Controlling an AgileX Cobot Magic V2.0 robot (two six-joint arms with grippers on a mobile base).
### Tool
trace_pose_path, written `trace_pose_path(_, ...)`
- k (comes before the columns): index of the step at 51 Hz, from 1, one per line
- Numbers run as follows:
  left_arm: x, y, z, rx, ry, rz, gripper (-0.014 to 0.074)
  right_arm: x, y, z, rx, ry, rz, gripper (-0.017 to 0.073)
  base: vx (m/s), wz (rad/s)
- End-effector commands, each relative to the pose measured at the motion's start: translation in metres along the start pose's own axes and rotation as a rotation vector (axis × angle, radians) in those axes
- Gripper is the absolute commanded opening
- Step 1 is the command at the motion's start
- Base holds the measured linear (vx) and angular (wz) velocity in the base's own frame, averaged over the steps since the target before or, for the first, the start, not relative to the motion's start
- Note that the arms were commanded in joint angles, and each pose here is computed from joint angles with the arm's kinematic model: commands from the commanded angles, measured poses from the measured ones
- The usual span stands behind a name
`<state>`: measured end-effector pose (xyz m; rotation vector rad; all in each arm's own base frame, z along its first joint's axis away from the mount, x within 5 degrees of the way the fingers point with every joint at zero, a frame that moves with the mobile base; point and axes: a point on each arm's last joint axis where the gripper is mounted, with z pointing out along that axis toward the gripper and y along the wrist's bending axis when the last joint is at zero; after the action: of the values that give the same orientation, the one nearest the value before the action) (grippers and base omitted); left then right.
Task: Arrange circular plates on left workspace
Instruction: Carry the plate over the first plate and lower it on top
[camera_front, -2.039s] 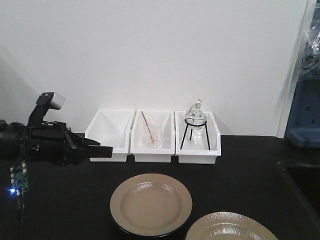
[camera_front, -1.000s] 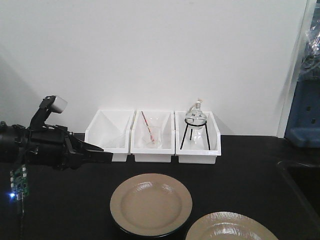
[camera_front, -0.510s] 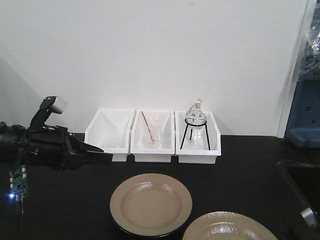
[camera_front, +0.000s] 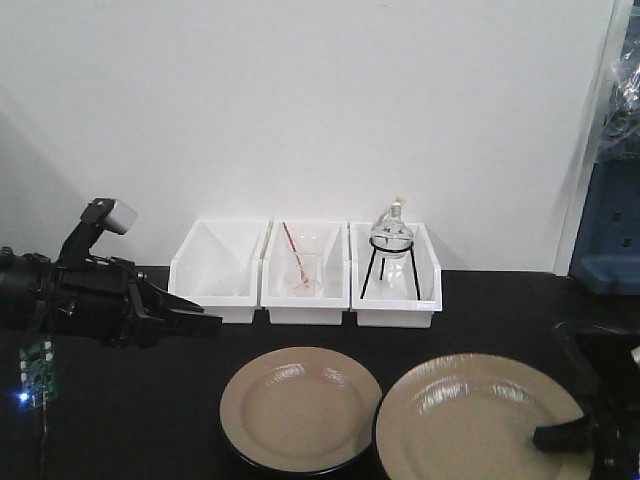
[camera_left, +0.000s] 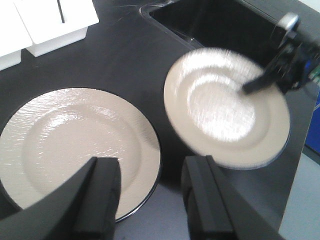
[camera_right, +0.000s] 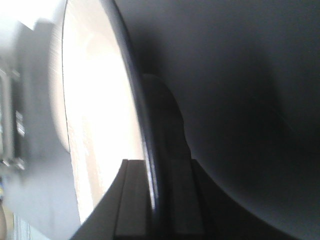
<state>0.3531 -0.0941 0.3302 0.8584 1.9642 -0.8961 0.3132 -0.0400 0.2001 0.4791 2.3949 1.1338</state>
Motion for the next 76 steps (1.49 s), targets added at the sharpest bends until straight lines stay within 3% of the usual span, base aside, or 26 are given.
trace_pose_path(1, -0.023, -0.017, -0.016, 0.008, -0.099, 0.023, 0.0412, -0.015, 0.045, -0.017, -0.143, -0.081, -0.013, -0.0005, 0.00, 0.00)
trace_pose_path(16, -0.024, -0.016, -0.016, 0.001, -0.102, 0.022, 0.0412, -0.018, 0.109, 0.052, -0.137, -0.044, -0.109, -0.0004, 0.00, 0.00)
trace_pose_path(29, -0.024, -0.016, -0.016, -0.005, -0.104, 0.022, 0.0412, -0.020, 0.139, 0.124, -0.171, 0.041, -0.140, -0.0004, 0.00, 0.00)
trace_pose_path(40, -0.024, -0.016, -0.016, -0.006, -0.105, 0.020, 0.0412, -0.023, 0.139, 0.161, -0.164, 0.079, -0.176, -0.0004, 0.00, 0.00)
trace_pose_path(48, -0.024, -0.016, -0.016, -0.006, -0.106, 0.020, 0.0412, -0.023, 0.127, 0.176, -0.126, 0.084, -0.187, -0.0001, 0.00, 0.00)
trace_pose_path(56, -0.024, -0.016, -0.016, -0.006, -0.106, 0.020, 0.0412, -0.025, 0.120, 0.178, -0.071, 0.069, -0.315, 0.0029, 0.00, 0.00)
trace_pose_path(63, -0.024, -0.016, -0.016, -0.006, -0.106, 0.020, 0.0412, -0.025, 0.120, 0.178, -0.075, 0.066, -0.411, 0.0146, 0.00, 0.00)
trace_pose_path(76, -0.024, -0.016, -0.016, -0.006, -0.106, 0.020, 0.0412, -0.030, 0.117, 0.178, -0.042, 0.017, -0.556, 0.0465, 0.00, 0.00)
